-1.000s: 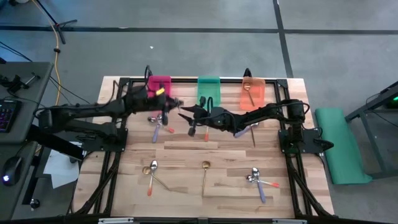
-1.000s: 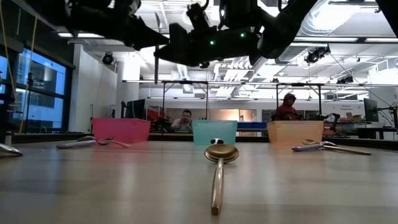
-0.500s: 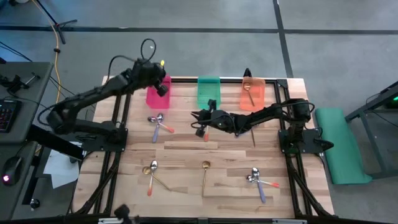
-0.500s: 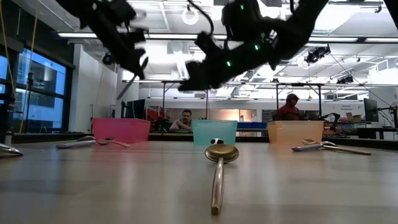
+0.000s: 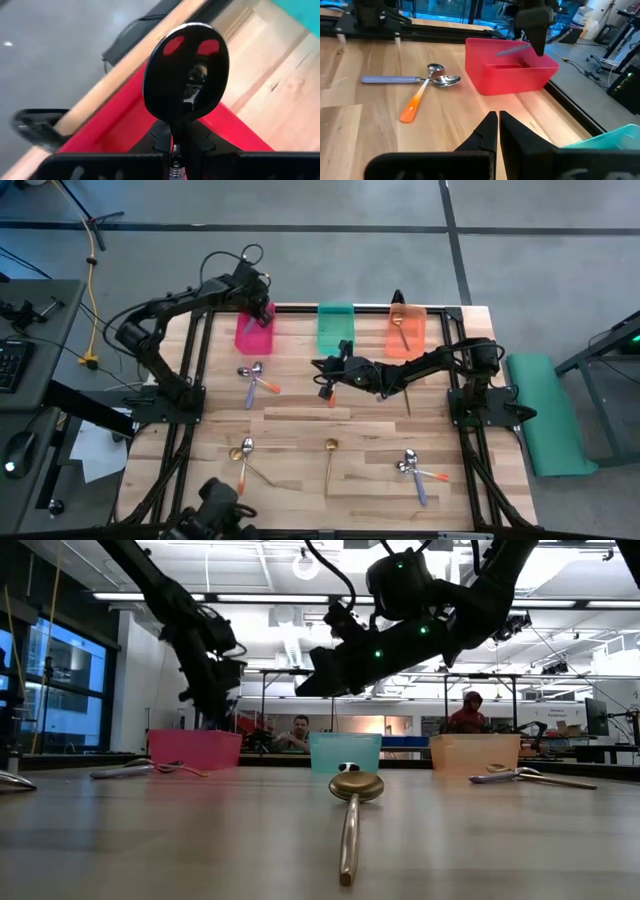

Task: Sort silverware by color (type)
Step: Put the violet spoon into the red bin

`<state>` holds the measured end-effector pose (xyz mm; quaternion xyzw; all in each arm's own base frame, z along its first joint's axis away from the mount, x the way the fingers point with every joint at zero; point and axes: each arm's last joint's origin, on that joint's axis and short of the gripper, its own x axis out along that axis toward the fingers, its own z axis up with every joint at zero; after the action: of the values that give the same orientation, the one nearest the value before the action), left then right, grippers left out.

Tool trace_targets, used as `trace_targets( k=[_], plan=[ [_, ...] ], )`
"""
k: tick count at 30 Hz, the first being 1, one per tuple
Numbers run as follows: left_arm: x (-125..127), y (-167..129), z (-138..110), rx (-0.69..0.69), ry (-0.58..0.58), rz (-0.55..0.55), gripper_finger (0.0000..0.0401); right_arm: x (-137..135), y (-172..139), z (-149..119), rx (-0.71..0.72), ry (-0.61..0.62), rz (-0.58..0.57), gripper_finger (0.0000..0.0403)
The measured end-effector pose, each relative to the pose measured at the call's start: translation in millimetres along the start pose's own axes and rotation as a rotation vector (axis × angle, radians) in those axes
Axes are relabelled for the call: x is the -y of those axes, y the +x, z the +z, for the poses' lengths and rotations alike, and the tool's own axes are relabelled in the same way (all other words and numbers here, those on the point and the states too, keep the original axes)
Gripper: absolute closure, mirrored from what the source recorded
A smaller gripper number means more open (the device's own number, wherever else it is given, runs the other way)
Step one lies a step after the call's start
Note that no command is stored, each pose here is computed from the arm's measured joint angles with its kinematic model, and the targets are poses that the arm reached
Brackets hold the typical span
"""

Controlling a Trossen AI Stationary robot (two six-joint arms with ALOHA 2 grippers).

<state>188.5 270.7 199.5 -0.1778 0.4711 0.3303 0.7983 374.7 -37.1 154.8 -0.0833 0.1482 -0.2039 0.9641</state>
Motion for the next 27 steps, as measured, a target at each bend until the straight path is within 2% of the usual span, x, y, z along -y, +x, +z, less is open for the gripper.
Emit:
trace_targets(
  k=[11, 16, 27],
  plan=[
    [2, 9, -8, -0.09, -0.06, -0.032, 0.0392, 0, 0, 0, -0.001, -0.021, 0.0, 0.0403],
    [5, 8, -12, -0.119, -0.095, -0.118, 0.0392, 0, 0, 0, -0.001, -0.037, 0.002, 0.0403],
    [5, 8, -15, -0.161, -0.148, -0.117, 0.0392, 1, 0, 0, -0.002, -0.096, 0.002, 0.0403]
  ],
)
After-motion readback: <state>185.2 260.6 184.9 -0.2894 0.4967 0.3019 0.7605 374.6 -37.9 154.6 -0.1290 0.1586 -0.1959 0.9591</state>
